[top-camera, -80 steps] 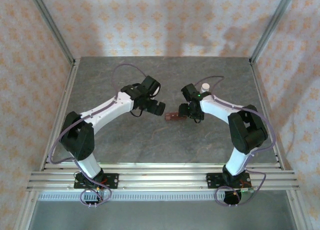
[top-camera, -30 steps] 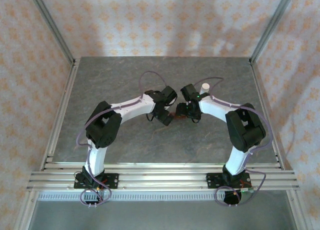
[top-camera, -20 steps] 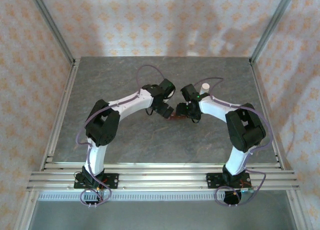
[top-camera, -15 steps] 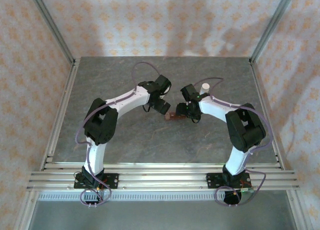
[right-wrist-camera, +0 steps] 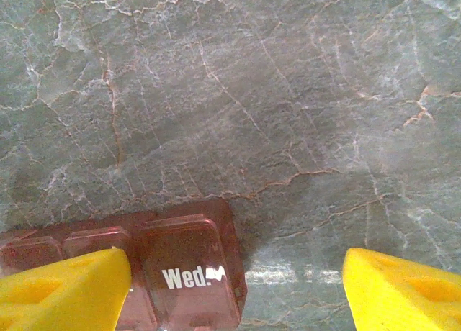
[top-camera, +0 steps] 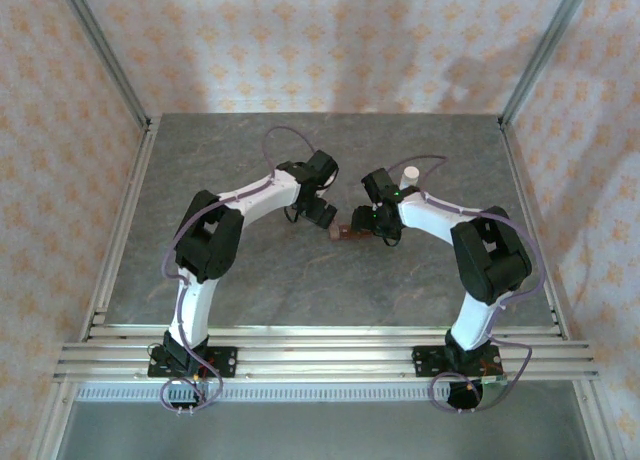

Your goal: Sort the pills into containers

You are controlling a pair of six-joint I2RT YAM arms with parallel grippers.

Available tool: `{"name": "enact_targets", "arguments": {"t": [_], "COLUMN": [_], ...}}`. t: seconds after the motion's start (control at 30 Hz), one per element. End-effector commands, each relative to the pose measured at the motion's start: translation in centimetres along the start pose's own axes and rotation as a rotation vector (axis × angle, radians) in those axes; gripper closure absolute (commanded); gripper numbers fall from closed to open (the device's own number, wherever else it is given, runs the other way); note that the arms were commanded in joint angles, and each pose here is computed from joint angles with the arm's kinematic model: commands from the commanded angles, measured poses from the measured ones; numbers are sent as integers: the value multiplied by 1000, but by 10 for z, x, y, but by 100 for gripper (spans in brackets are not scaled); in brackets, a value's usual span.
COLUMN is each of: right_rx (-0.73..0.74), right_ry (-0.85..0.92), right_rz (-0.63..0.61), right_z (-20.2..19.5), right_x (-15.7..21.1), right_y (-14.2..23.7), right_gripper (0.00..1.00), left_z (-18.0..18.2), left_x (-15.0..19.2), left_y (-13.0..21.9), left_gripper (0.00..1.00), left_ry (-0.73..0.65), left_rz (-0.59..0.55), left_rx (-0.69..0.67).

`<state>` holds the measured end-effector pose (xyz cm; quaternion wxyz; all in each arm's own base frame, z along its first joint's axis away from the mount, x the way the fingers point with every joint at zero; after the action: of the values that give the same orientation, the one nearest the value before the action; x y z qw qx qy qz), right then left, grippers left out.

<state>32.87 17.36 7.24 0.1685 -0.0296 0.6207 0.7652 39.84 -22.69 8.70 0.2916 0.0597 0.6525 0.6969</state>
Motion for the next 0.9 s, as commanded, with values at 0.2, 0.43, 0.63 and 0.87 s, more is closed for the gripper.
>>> {"name": "enact_targets", "arguments": {"t": [0.2, 0.43, 0.63, 0.87], "right_rx": [-9, -24, -52, -95], "right_ry": [-1, -8, -41, -75], "right_rz": [13, 15, 34, 53], "right_z": [4, 12, 18, 26], "right_x": [-3, -11, -12, -12], "right_y": [22, 22, 13, 8], "right_gripper": [21, 22, 22, 24], "left_z": [-2, 7, 17, 23], "left_x": [-18, -11, 8, 19], "left_y": [54, 87, 99, 113], "left_gripper": [0, 0, 0, 0], "left_ry": [92, 204, 272, 304], "left_rz": [-141, -247, -275, -310], "left_rx": [91, 151, 149, 144]}}
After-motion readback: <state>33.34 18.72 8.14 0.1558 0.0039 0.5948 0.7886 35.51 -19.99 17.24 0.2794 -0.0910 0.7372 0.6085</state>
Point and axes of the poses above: each hand's point on the last joint's axis, 136 mm out from that joint toward the fingers, its own y axis back along the fingers, its own z axis along the line the jaws close on, x = y × z, the point moved 4 cm from there along y, back along the fingers, and after that the axes turned 4 degrees about -y, right-handed, at the moved point
